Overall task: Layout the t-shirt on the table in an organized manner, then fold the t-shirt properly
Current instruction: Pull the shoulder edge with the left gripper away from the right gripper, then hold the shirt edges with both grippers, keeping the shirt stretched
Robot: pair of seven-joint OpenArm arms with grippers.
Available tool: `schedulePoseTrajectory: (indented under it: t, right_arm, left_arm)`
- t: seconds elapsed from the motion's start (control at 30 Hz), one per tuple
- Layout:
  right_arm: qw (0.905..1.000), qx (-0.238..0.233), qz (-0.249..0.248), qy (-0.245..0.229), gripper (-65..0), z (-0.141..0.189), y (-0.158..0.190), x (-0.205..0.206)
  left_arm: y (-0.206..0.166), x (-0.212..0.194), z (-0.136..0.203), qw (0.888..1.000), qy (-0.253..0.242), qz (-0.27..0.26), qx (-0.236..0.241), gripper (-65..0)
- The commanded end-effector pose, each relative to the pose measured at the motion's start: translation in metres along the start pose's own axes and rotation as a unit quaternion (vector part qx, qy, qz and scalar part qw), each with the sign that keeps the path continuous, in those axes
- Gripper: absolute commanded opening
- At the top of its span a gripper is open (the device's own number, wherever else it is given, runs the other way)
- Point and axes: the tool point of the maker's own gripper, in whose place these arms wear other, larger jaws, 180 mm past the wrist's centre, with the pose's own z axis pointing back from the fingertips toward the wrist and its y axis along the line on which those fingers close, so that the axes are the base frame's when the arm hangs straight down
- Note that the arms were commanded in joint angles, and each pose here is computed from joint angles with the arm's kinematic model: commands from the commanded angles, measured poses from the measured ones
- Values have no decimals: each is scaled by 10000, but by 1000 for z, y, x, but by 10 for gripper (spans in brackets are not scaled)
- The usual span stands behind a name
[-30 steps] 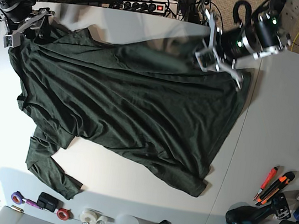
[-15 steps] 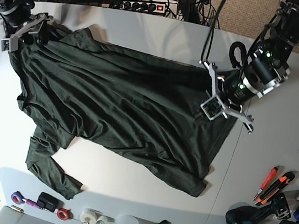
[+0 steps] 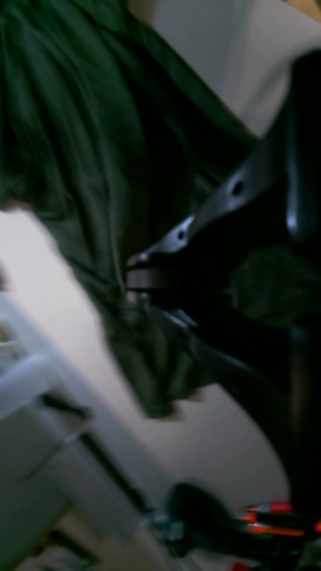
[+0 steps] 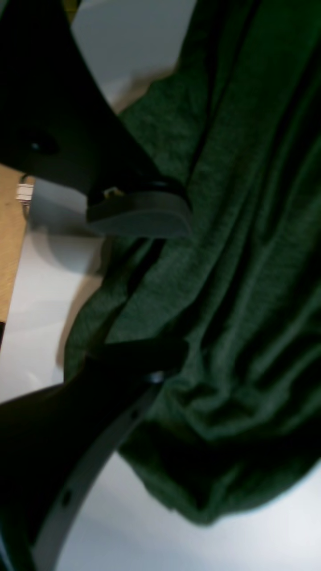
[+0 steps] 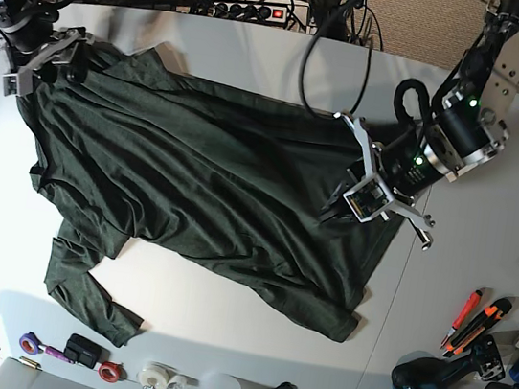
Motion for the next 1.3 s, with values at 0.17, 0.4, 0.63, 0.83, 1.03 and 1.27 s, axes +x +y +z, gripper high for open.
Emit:
schedulePoseTrajectory:
  t: [0.17,0.4,0.63,0.83,1.03,1.27]
  right_arm:
    - [9981,68,546,262,-298,-21,12,-8]
    - [9973,5,590,442,-298,-42,6,-21]
    - [9980,-35,594,201,-299,-47,3,0]
    - [9981,122,475,382,-511,-46,9,-6]
    - [9976,363,314,506,-650,-45,17,-11]
    - [9962,263,634,528,-650,-34,21,1]
  left_arm:
    - [-1,37,12,9983,-526,-228,47,-650]
    - [-2,35,12,9986,-496,-196,22,-650]
    - [1,38,13,9983,-577,-67,108,-650]
    - [1,38,13,9983,-574,-68,109,-650]
    - [1,36,12,9987,-502,-68,110,-650]
    - [-3,28,13,9993,-359,-27,74,-650]
